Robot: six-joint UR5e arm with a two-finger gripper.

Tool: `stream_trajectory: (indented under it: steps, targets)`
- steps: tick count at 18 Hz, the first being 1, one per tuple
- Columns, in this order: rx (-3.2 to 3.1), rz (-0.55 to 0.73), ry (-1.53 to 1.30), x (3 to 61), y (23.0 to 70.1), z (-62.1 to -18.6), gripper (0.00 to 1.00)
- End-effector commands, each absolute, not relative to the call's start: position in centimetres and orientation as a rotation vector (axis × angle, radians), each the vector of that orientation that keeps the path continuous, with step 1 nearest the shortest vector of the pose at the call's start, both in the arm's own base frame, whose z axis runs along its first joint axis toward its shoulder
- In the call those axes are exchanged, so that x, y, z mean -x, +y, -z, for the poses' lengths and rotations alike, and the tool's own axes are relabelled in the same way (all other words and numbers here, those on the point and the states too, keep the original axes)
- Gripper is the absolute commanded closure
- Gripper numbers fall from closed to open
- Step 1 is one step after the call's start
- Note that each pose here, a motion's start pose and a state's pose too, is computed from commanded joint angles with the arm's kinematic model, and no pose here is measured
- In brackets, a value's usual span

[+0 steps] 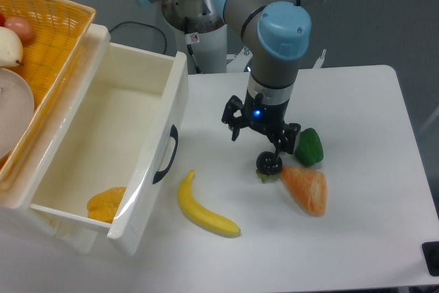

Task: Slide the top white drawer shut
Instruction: 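Lift the gripper up and away from the green pepper, then move the gripper toward the front face of the open white drawer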

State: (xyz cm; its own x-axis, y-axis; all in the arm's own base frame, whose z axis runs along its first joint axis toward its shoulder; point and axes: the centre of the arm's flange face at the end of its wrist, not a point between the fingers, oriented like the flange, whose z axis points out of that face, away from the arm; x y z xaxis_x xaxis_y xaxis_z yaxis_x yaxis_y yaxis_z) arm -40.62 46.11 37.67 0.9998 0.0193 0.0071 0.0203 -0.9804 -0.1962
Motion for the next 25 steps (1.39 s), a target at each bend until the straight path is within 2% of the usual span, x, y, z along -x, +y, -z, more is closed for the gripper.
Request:
stream_trajectory:
  steps: [8,15,25]
  targets:
    - [2.972,0.067,-0.319,40.4,49.0,-34.1,0.0]
    - [2.929,0.198,-0.323,40.8,51.7,-31.5,0.0]
    - [2.945,0.256,-0.332,39.9,52.1,-29.6,0.0]
